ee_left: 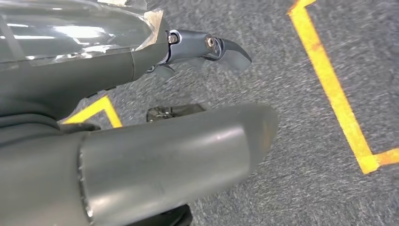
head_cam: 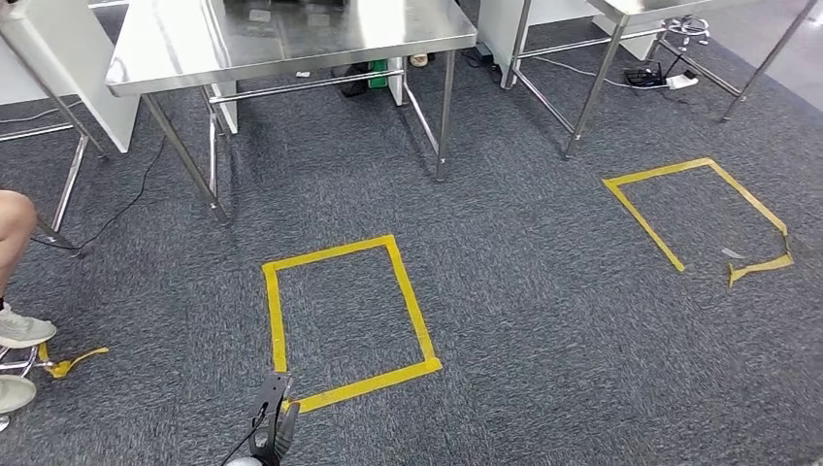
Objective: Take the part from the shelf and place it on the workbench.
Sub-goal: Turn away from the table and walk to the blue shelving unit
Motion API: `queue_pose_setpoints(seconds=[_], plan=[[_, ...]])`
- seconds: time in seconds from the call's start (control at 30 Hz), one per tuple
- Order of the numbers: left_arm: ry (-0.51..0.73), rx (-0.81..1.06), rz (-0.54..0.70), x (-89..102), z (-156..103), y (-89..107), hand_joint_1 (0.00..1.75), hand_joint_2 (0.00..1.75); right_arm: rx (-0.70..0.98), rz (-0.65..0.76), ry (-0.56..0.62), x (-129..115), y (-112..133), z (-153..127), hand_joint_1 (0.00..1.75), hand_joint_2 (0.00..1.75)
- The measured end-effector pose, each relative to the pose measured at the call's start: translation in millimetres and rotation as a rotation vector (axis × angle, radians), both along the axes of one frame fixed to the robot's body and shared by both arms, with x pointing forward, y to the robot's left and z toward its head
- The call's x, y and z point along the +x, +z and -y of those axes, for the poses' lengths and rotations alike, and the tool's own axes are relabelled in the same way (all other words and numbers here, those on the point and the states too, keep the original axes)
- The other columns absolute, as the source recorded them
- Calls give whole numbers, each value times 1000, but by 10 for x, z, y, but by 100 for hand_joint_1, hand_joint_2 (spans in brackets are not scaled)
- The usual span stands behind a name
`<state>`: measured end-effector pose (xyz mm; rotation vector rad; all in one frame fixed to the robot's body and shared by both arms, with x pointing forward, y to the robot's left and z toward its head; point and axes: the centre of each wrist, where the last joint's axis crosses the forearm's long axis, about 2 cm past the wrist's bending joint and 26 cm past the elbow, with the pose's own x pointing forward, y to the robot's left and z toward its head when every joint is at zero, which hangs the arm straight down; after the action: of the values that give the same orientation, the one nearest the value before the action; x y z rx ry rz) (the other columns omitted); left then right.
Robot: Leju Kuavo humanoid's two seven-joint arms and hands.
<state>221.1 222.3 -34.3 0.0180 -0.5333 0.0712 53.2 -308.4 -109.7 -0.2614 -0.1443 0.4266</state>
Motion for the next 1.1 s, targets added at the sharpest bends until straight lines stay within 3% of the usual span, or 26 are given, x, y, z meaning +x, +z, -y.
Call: queue_pose_setpoints(seconds=[0.53, 0.7, 0.9, 1.1], plan=[[-21, 15, 14, 17, 45, 29, 0, 0, -1, 7, 4, -9, -1, 23, 0, 0], [-34, 17, 20, 11, 101, 43, 0, 0, 9, 7, -17, -113, -12, 64, 0, 0], [-50, 34, -4, -168, 19, -62, 0, 0, 17, -6, -45, -226, -25, 24, 0, 0], [-45, 46, -4, -199, -69, -93, 0, 0, 17, -10, 3, -238, -27, -25, 0, 0]])
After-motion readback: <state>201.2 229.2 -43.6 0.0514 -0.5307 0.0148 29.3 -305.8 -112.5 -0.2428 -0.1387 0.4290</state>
